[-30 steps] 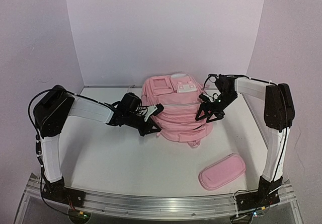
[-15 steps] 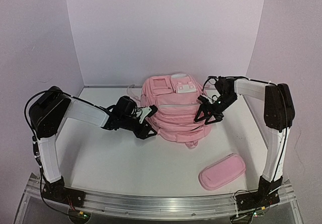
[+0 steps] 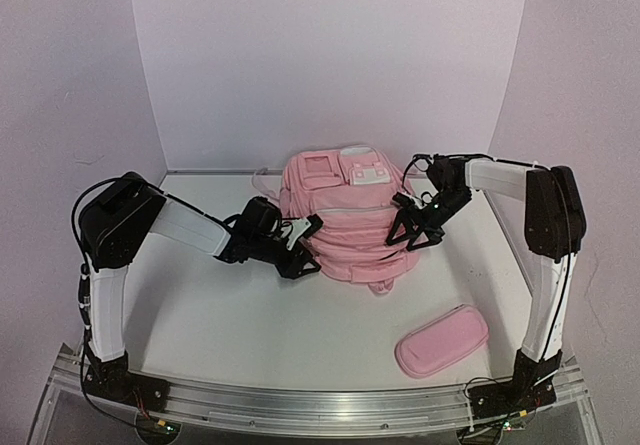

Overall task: Pack the student bag
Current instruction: Zip the student bag at the center of the board.

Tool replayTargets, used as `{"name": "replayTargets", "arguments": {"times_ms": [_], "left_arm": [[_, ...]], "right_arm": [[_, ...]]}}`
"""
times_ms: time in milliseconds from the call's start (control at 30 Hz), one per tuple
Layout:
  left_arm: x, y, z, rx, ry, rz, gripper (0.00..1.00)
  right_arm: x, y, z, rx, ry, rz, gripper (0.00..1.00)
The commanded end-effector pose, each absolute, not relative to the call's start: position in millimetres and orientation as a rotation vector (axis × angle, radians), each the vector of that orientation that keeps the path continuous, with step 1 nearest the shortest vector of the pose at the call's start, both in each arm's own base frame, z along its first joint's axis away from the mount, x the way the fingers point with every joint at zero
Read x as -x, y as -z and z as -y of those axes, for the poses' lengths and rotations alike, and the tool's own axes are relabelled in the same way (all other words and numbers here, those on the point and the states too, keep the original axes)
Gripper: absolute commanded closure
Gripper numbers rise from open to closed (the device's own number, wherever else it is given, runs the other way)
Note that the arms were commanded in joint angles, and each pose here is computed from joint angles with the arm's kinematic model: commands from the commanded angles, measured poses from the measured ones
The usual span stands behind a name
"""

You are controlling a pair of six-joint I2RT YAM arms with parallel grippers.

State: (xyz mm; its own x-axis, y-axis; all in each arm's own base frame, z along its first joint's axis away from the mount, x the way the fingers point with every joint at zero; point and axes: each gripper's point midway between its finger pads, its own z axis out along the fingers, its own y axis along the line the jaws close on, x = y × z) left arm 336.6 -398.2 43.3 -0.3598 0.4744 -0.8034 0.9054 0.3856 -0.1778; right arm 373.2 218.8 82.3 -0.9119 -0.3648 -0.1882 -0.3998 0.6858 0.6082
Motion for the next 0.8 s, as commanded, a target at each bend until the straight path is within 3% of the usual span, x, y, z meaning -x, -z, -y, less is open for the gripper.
{"name": "replayTargets", "arguments": {"times_ms": [0, 300, 633, 767], "left_arm": [[-344.0, -80.5, 424.0, -1.193, 0.853, -1.801, 0.56], [-330.3, -91.5, 422.7, -1.173, 0.844, -1.796, 0.99], [-254.2, -75.9, 431.0, -1.256, 0.848, -1.911, 1.0], [-265.6, -84.1, 447.8, -1.131, 0.852, -1.948, 1.0]], "right_arm": [[-364.4, -95.6, -227.2, 0.651, -1.105, -2.811, 0.07], [-359.9, -99.1, -231.7, 0.621, -1.166, -2.808, 0.11], [-352.2, -107.0, -269.6, 0.592, -1.264, -2.77, 0.12], [-343.5, -113.1, -293.6, 0.615, -1.306, -2.745, 0.12]]}}
